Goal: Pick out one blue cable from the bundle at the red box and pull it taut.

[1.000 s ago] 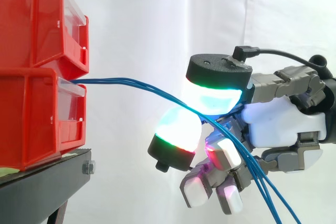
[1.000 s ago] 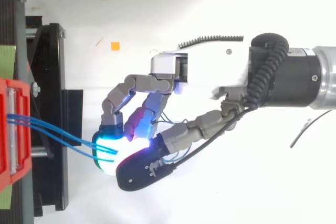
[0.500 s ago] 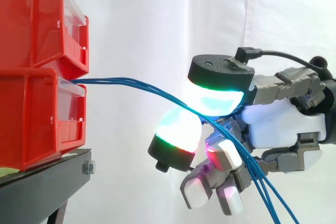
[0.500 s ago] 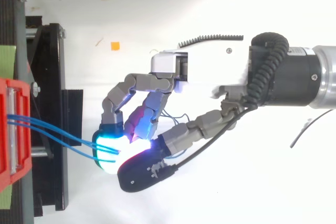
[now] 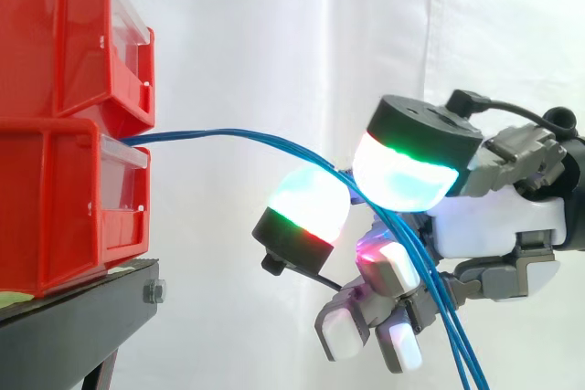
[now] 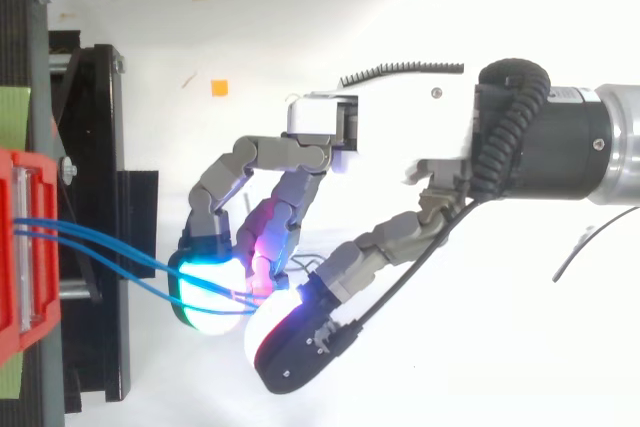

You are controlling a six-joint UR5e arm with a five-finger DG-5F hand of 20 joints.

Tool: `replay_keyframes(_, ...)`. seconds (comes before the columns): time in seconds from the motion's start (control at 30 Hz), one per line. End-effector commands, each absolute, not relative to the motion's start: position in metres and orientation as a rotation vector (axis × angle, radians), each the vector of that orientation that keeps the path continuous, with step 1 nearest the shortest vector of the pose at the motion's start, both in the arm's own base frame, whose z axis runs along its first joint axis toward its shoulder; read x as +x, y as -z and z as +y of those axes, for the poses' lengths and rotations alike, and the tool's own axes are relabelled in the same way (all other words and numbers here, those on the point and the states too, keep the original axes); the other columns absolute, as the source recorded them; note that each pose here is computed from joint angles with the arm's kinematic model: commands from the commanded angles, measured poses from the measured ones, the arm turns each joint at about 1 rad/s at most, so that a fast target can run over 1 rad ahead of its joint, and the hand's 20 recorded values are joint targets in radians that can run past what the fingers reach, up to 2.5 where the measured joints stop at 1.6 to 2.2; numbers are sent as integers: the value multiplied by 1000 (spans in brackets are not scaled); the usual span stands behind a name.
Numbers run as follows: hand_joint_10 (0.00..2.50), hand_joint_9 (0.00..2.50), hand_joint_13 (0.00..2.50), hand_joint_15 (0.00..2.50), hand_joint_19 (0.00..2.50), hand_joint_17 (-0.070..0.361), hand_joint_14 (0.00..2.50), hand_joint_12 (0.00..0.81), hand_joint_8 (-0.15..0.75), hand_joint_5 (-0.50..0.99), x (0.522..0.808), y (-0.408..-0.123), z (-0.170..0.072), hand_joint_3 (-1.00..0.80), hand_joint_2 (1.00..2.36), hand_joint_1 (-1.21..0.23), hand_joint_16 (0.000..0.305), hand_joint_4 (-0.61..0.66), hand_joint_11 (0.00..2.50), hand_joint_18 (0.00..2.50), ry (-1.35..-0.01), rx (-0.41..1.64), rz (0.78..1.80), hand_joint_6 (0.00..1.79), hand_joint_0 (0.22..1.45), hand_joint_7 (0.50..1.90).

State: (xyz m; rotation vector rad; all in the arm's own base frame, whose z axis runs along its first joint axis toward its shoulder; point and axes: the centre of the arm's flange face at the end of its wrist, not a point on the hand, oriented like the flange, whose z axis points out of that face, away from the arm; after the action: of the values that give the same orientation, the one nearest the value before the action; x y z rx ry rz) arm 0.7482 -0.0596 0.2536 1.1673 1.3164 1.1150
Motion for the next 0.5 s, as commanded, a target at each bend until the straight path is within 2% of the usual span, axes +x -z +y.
replay_keyframes(0.0,23,1216,926,403,653,114,16,380,320,-98,748,-255,-61,-500,1000,-951,50,-69,595,916,-1114,1167,1311,934,775,841)
replay_keyframes(0.2,24,1223,936,416,665,113,18,380,316,-102,748,-254,-61,-500,1000,-961,50,-23,603,920,-1113,1168,1312,939,723,804)
replay_keyframes(0.3,23,1217,938,419,674,113,17,381,311,-101,748,-254,-61,-500,1000,-921,50,53,592,916,-1113,1168,1312,930,649,740)
replay_keyframes(0.33,22,1221,939,422,680,114,17,382,310,-101,748,-254,-61,-500,1000,-894,51,81,603,916,-1113,1168,1312,915,617,756)
replay_keyframes(0.47,21,1224,940,423,689,116,19,388,320,-99,748,-254,-60,-500,1000,-842,51,90,591,919,-1115,1167,1313,892,584,766)
